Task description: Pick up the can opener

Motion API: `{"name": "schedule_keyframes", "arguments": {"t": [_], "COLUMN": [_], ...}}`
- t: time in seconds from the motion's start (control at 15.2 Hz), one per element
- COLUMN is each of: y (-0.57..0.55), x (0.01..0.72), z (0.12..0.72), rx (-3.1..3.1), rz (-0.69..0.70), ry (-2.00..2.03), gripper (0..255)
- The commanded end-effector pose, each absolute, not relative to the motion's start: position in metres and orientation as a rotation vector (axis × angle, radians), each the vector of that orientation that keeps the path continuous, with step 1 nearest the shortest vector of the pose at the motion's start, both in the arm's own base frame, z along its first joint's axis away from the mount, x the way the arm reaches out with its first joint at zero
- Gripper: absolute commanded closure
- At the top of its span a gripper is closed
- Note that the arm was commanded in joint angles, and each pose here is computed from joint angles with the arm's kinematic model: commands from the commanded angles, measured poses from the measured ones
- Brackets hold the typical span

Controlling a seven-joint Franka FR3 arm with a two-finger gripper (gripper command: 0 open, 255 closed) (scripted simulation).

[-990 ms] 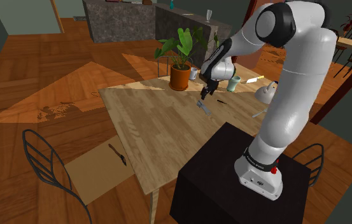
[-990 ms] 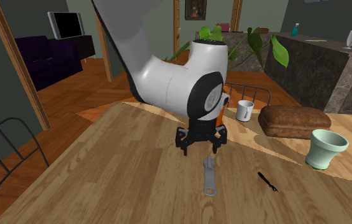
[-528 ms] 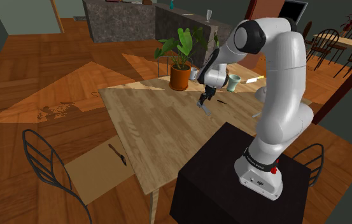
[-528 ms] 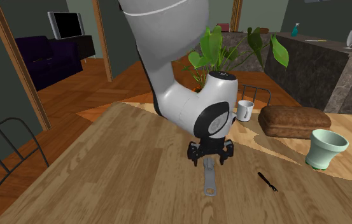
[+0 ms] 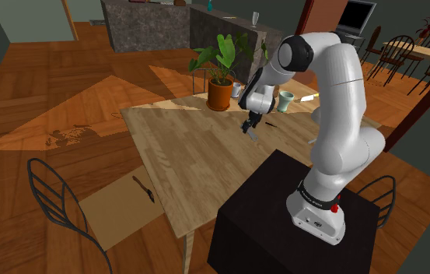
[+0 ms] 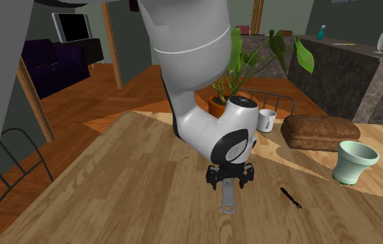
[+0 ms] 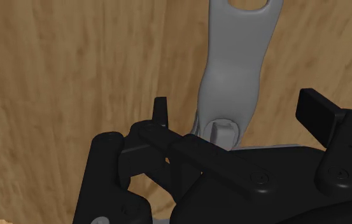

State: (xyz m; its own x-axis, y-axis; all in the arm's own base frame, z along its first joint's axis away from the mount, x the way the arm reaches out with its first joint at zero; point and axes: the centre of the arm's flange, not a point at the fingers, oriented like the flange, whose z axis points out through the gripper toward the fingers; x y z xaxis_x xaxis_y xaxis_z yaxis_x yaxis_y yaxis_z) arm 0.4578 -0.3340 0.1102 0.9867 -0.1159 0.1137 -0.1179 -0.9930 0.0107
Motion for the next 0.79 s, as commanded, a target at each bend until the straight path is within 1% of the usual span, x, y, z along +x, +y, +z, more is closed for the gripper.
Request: {"name": "schedule_keyframes", "arguments": {"t": [0.0,0.07,0.13,0.73], "y": [-0.3357,-0.3357,-0.3359,-0.3357], "x": [0.458,0.458,0.458,0.458], "z": [0.1027,0.1027,0.1024,0.1027], "rx": [3.114,3.114,3.114,3.114], "rz": [0.177,0.177,0.177,0.177], "ry": [-0.183,-0.183,-0.183,-0.183], "gripper": [0,0,255,255]}}
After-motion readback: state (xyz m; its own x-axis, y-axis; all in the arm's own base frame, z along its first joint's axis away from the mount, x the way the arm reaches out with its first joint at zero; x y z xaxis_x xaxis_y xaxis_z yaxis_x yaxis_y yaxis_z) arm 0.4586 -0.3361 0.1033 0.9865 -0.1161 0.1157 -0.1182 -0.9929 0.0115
